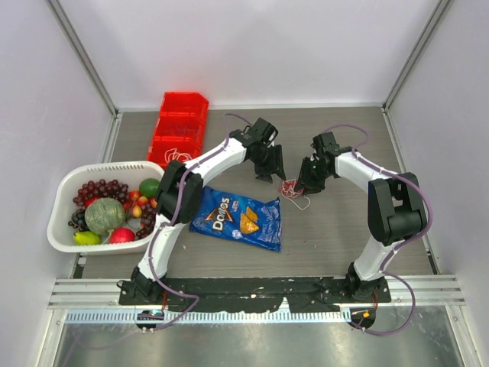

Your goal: Untangle the cables

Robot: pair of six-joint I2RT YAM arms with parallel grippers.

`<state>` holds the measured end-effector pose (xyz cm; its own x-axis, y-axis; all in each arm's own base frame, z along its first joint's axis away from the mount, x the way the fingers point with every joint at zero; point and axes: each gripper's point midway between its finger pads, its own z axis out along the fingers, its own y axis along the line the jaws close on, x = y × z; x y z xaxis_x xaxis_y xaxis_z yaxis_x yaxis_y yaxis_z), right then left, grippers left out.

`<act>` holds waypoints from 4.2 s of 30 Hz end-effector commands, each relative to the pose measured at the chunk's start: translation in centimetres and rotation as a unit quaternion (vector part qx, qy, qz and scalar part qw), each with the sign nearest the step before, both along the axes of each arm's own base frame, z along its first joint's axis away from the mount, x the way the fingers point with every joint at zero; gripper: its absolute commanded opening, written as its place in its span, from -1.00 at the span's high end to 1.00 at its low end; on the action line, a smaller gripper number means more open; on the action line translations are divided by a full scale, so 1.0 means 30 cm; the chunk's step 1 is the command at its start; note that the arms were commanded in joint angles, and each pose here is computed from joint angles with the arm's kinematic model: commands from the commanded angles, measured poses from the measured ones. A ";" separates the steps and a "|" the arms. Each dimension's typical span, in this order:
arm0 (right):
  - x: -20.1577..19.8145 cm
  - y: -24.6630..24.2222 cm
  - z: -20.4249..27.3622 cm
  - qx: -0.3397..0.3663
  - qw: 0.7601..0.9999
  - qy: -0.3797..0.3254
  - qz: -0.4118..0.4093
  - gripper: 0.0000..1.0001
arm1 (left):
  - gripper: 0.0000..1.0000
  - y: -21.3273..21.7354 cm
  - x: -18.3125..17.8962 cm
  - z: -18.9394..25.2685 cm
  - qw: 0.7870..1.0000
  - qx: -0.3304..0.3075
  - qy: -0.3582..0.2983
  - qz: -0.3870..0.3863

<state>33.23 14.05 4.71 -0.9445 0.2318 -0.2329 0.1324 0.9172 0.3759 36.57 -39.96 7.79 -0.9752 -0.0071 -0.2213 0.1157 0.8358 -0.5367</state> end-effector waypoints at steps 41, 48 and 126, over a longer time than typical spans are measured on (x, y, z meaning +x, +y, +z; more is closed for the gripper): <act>0.053 0.079 0.120 0.053 0.995 -0.083 -0.009 -0.20 | 1.00 -0.096 -0.065 0.236 0.998 -0.047 -0.042 -0.025; 0.082 0.092 0.056 0.056 0.996 -0.072 -0.022 -0.18 | 1.00 -0.105 -0.096 0.377 0.994 -0.093 -0.056 -0.024; 0.054 0.167 0.335 0.369 0.915 -0.144 -0.070 -0.23 | 1.00 -0.135 -0.156 0.724 0.943 -0.332 0.003 -0.001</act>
<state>34.11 19.12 14.94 -0.8306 0.5260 -0.1826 0.0264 0.3648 0.9307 33.15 -43.90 23.21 -0.9820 -0.1635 -0.0947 0.0120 0.4460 -0.8950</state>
